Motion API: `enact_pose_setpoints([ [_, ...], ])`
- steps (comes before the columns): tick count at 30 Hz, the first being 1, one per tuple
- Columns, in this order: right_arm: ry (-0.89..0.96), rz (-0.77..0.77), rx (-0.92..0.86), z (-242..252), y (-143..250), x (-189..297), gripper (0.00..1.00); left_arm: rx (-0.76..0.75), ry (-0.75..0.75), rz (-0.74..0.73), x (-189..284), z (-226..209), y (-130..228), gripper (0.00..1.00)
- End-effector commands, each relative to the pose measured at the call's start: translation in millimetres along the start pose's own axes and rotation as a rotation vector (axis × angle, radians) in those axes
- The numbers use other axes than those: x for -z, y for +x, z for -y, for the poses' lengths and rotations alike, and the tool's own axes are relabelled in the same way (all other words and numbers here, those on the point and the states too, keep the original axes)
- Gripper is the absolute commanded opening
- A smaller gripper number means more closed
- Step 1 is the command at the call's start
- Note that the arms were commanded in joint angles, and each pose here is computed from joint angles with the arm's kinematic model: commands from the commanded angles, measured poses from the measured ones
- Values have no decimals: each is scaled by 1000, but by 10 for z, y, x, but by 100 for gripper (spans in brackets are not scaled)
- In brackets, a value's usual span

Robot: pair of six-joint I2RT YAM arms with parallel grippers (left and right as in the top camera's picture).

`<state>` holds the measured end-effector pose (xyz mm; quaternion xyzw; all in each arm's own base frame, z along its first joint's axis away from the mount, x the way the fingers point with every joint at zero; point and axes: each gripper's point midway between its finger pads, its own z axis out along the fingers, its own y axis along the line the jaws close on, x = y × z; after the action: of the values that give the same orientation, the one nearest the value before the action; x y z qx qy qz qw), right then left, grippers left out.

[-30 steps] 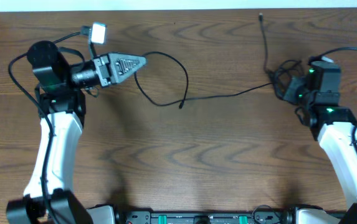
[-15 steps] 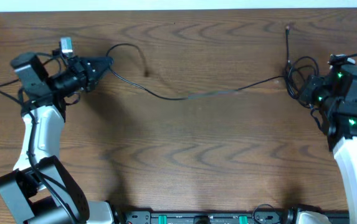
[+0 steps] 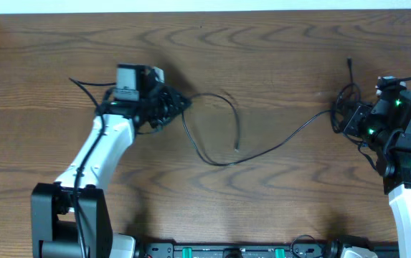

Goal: Untangle cables

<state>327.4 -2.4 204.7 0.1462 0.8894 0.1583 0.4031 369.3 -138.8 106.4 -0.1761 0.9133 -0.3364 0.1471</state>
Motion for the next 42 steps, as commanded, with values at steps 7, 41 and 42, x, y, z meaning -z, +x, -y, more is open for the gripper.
enact_pose_setpoints([
  [7, -147, 7, 29, -285, -61, 77, 2, -222, -80, -123, -198, 144, 549, 67],
  [41, -377, -195, 63, -1002, 386, -454, 1, -871, 186, -3, -548, 1386, 1215, 66],
  [42, -376, -197, 63, -999, 392, -455, 1, -878, 173, 5, -560, 1388, 1229, 66],
])
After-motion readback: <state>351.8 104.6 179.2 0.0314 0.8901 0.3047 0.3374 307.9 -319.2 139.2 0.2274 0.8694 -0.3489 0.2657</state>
